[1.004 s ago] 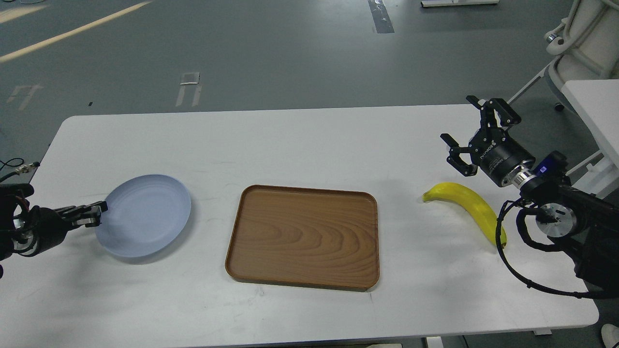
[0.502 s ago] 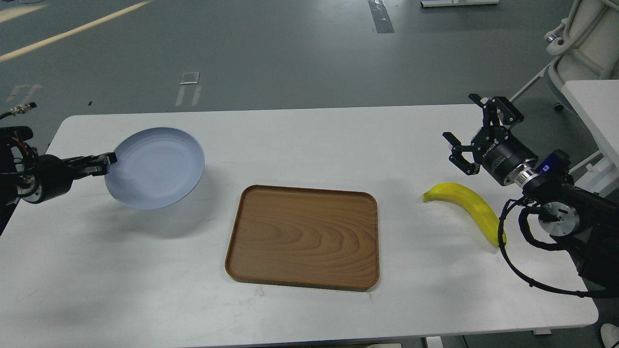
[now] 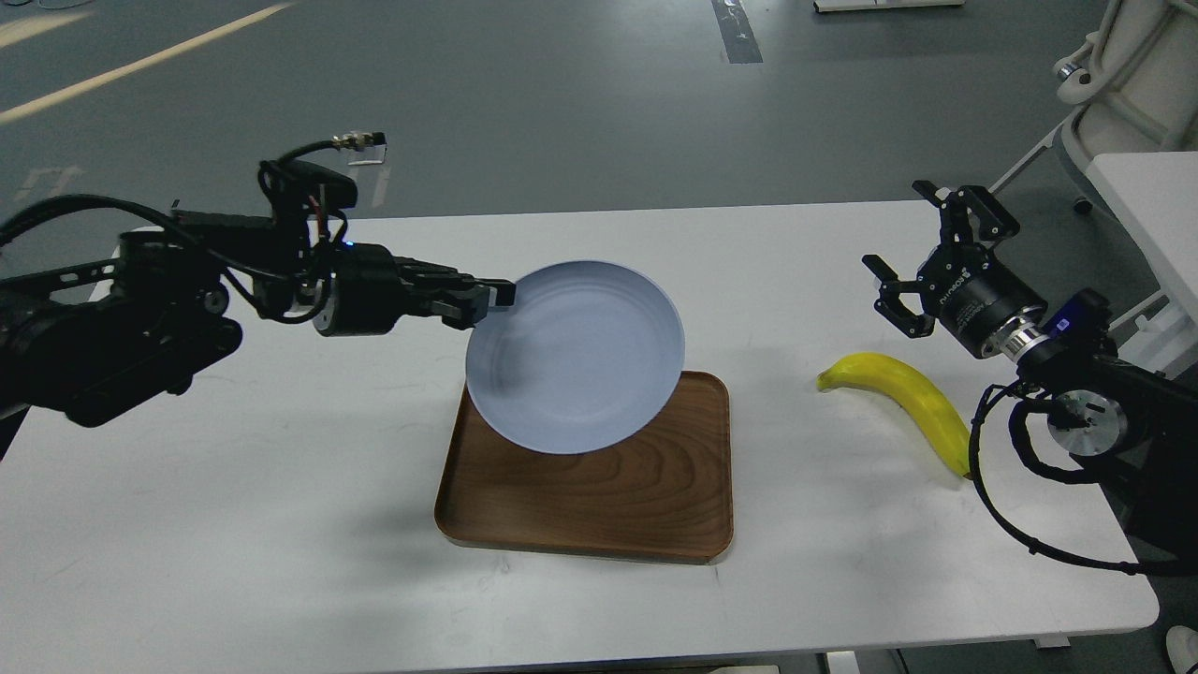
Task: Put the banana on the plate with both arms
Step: 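Lift the blue plate with the left gripper and lower it onto the tray, then open the left gripper and withdraw it from the plate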
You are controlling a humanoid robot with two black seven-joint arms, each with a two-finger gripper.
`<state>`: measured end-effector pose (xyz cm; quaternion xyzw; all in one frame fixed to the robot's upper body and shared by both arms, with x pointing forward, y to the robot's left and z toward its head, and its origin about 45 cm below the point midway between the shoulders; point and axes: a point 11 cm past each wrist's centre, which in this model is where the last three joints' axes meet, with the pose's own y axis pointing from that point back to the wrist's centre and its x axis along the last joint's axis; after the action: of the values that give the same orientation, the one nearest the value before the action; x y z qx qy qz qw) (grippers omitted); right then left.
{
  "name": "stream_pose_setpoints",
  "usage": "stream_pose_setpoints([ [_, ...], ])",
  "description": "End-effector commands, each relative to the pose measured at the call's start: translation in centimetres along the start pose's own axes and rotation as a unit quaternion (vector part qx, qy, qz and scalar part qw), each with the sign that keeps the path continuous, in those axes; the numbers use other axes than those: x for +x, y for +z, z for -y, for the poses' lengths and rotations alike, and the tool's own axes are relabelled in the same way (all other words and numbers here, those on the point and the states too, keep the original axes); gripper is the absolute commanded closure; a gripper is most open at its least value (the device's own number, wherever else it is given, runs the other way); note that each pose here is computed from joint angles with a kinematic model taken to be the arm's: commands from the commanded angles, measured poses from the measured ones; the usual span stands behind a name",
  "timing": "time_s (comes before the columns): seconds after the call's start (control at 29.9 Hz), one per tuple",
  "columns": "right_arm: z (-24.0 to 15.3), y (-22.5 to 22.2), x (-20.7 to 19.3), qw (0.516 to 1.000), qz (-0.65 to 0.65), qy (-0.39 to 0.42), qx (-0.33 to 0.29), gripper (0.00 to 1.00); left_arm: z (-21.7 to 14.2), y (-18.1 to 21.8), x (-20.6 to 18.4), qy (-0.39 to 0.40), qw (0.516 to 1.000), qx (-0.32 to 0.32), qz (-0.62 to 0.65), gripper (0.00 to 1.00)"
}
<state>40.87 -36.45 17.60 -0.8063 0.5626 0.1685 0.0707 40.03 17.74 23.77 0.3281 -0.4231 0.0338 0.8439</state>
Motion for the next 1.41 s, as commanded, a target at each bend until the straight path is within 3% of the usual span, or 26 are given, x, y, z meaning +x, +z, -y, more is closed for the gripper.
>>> stream_pose_setpoints([
  [0.0,-0.2,-0.5,0.4,1.0,-0.005,0.003,0.002,0.0,4.6,1.3,-0.9,-0.028,0.999,-0.015,0.001,1.0],
  [0.27,-1.6,-2.0,2.3,0.999,-0.022,0.023,0.005,0.0,8.4,0.6,-3.3,-0.06,0.998,0.006,-0.01,1.0],
  [0.8,-1.6,-1.9,2.3,0.999,-0.022,0.023,0.004,0.0,9.2,-1.7,-6.4,-0.064,0.997,0.042,-0.025,1.0],
  [0.84,-1.6,-2.0,2.3,0.999,-0.022,0.024,0.004,0.0,9.3,-1.6,-6.4,-0.064,0.997,0.041,-0.025,0.84],
  [0.9,-1.6,-1.9,2.3,0.999,-0.022,0.023,0.004,0.0,9.3,-1.6,-6.6,-0.065,0.997,0.041,-0.027,0.72],
  [0.97,-1.7,-1.9,2.3,0.999,-0.022,0.023,0.004,0.0,9.2,-1.7,-6.6,-0.065,0.997,0.042,-0.028,0.43],
  [1.0,-1.7,-1.8,2.4,0.999,-0.022,0.025,0.003,0.0,9.2,-1.7,-6.6,-0.064,0.997,0.041,-0.027,0.13],
  [1.04,-1.7,-1.8,2.3,0.999,-0.021,0.024,0.003,0.0,8.9,-1.9,-6.5,-0.063,0.997,0.043,-0.029,0.02],
  [1.24,-2.0,-2.7,2.9,0.999,-0.03,0.029,0.006,0.0,6.5,-3.6,-3.6,-0.025,0.997,0.064,-0.041,0.01],
  [1.31,-2.0,-2.8,3.0,0.999,-0.031,0.03,0.008,0.0,4.9,-3.6,0.8,0.057,0.991,0.045,-0.108,0.01],
  [1.34,-2.0,-2.8,3.0,0.999,-0.031,0.03,0.008,0.0,4.9,-3.6,0.8,0.057,0.991,0.045,-0.108,0.01],
  [1.37,-2.1,-2.9,3.0,0.999,-0.031,0.03,0.008,0.0,4.3,-3.3,2.9,0.12,0.977,0.017,-0.177,0.01],
])
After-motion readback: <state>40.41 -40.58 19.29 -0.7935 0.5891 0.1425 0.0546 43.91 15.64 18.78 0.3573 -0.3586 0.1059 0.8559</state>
